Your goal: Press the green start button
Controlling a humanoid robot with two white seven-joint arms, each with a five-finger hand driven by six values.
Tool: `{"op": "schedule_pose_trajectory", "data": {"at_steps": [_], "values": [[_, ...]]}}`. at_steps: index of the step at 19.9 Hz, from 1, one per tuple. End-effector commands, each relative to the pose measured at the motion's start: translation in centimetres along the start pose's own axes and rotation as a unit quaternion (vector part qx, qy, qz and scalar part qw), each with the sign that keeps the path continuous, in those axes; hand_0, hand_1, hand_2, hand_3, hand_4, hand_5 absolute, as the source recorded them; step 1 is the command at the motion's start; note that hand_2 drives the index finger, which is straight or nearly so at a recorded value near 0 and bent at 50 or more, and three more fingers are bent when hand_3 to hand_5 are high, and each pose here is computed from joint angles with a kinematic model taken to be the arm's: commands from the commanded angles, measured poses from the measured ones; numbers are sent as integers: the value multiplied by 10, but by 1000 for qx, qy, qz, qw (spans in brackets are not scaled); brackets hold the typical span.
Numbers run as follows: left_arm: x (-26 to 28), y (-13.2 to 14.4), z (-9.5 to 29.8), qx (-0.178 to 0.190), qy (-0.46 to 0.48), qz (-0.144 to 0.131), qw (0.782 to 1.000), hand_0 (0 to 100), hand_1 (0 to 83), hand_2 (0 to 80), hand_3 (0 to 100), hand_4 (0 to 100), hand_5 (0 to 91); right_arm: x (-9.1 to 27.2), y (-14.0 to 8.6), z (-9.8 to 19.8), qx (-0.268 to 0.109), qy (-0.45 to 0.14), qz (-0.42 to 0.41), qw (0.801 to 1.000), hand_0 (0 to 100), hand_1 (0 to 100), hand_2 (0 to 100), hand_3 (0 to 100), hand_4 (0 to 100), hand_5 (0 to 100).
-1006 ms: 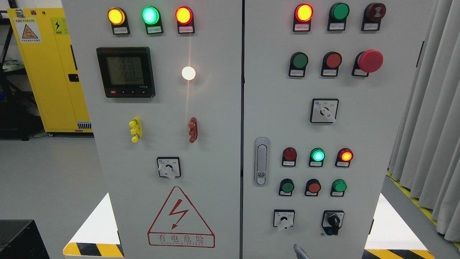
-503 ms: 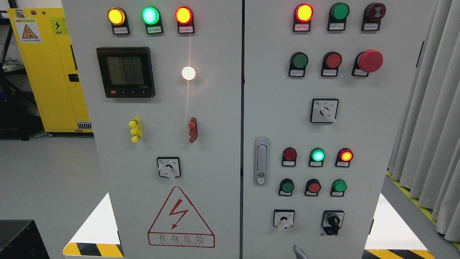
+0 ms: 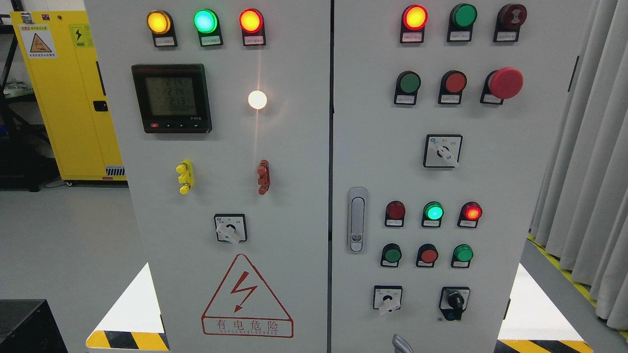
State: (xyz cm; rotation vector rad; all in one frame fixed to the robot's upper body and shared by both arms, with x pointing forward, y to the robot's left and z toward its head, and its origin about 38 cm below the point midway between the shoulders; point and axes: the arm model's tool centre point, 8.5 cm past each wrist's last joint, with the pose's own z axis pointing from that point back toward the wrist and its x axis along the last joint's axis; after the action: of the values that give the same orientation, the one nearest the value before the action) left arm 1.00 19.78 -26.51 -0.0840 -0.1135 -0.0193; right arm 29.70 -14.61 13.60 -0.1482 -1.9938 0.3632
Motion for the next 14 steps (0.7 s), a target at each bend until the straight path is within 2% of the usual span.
{"op": "schedule_pose_trajectory", "data": {"at_steps": [1,2,5,8,11,14], "values": [[0,0,0,0,0,0,1000,120,556,0,0,0,0,-6,-31,-3,-28,-1,105,994,388,811,0,672,790,765],[-1,0,0,0,1,0,1000,120,556,0,0,0,0,-7,-36,-3,-33,-1,128,991,405,817,0,702,829,823],[0,0,0,0,0,0,1000,120,556,0,0,0,0,-8,-47,-2,-32,-7,228,973,413,854,0,926,1000,1000],[0,0,0,0,0,0,1000,120,556,0,0,0,0,-3,-53,-8,-25,-22,320,947,456,897,0,967,1000,1000],[-1,0,0,0,1,0,1000,120,556,0,0,0,0,2,-55,-16,-25,-34,347,937,512,927,0,985,1000,1000],[0,0,0,0,0,0,1000,120,556,0,0,0,0,6,-62,-31,-30,-43,377,925,518,933,0,990,1000,1000]]}}
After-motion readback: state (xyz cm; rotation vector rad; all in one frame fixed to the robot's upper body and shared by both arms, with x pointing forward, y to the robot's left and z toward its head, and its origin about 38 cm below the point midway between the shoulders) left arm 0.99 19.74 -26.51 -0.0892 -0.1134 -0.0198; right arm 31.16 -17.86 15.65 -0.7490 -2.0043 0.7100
